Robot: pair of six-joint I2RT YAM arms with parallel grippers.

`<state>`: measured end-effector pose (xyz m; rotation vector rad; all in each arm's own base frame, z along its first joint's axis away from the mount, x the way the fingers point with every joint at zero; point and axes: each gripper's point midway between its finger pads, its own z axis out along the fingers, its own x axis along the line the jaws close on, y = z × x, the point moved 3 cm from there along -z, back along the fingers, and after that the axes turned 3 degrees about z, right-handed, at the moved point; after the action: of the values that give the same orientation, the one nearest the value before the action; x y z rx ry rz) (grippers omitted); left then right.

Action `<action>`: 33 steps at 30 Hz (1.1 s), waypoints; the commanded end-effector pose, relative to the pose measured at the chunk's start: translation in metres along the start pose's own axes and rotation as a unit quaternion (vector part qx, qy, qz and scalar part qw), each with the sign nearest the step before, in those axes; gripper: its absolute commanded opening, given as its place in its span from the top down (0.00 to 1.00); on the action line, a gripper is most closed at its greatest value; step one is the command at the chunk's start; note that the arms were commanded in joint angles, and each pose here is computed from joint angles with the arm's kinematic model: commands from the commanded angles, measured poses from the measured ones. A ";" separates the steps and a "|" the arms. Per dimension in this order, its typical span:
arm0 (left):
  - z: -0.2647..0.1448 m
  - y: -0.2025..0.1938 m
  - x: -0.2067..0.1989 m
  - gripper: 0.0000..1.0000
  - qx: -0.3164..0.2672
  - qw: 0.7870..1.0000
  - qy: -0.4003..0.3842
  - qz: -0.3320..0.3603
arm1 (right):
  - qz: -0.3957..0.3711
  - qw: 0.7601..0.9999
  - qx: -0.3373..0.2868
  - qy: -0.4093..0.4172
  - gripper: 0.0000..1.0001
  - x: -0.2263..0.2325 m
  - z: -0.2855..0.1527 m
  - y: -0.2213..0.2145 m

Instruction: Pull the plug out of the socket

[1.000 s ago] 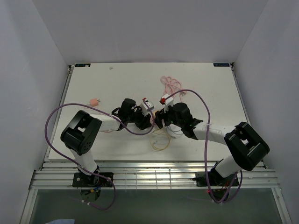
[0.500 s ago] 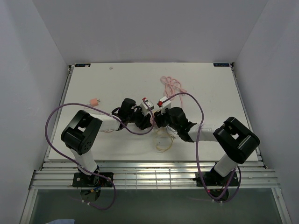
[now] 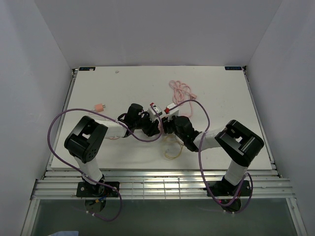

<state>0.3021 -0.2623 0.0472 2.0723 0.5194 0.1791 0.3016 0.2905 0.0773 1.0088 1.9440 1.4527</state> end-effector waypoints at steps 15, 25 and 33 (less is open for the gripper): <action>0.011 -0.004 -0.022 1.00 0.007 0.998 -0.063 -0.019 | 0.005 0.999 -0.026 -0.033 0.62 0.000 0.010 -0.001; 0.015 -0.013 -0.022 1.00 0.021 0.997 -0.065 -0.030 | -0.001 0.997 -0.074 -0.021 0.92 0.003 0.003 0.036; 0.018 -0.020 -0.018 1.00 0.039 0.997 -0.056 -0.038 | 0.020 0.992 -0.124 0.032 0.92 0.018 -0.009 0.073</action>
<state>0.3043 -0.2764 0.0471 2.0457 0.5076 0.0989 0.3022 0.2826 0.0739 1.0204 1.9126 1.3833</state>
